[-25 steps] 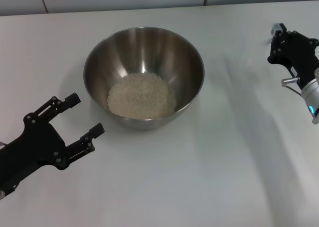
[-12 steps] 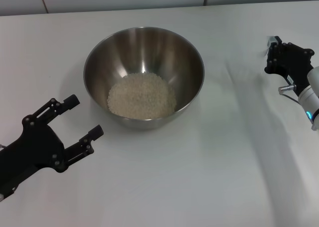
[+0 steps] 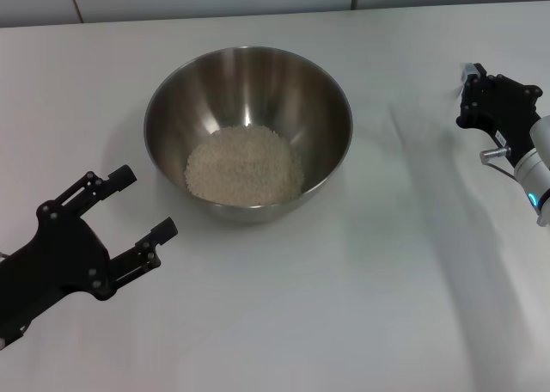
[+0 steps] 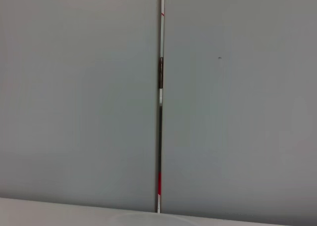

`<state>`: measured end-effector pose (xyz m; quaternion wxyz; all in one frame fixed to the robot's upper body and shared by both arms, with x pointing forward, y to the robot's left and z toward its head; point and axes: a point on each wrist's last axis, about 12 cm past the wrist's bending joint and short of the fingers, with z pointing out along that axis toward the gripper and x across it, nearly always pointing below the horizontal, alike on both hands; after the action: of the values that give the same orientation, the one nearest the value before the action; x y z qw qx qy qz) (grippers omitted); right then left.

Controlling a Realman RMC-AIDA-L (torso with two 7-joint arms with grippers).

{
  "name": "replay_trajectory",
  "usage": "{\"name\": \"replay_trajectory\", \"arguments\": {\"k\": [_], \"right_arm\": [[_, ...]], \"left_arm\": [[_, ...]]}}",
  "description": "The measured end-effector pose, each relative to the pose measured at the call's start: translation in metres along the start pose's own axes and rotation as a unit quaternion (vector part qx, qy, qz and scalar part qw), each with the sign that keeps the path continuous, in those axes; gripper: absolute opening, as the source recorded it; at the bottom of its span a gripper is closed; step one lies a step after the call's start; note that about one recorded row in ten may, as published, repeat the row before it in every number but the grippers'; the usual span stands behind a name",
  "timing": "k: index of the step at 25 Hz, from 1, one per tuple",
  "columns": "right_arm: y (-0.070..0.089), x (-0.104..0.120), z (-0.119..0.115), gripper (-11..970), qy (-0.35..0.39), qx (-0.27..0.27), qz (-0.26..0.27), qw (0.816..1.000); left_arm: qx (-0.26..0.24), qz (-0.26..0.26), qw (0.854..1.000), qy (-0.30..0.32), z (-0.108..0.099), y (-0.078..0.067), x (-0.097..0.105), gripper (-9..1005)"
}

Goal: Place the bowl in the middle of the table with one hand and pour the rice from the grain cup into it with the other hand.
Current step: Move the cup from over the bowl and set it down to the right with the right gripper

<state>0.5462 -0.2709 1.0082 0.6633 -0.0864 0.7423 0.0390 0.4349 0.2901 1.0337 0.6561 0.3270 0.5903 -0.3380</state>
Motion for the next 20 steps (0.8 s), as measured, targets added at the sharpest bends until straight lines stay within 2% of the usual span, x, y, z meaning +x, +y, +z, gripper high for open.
{"name": "replay_trajectory", "arguments": {"k": [4,9,15,20], "right_arm": [[0.0004,0.0002,0.0,29,0.001,-0.001,0.001,1.0],[0.0006,0.0014,-0.0011,216,0.003,-0.002,0.001,1.0],[-0.0009,0.0051,-0.0052,380,0.009,0.001,0.001,1.0],[-0.0027,0.0072,-0.0077,405,0.013,0.004,0.001,1.0]], "left_arm": [[0.0,0.0,1.0,-0.001,-0.0012,0.0004,-0.0006,789],[-0.002,0.0,1.0,0.0,-0.0029,0.0,-0.0004,789],[-0.002,0.001,1.0,0.001,-0.0035,0.0005,-0.0007,788],[-0.001,0.002,1.0,0.0,-0.0032,0.0014,-0.0012,788]]}}
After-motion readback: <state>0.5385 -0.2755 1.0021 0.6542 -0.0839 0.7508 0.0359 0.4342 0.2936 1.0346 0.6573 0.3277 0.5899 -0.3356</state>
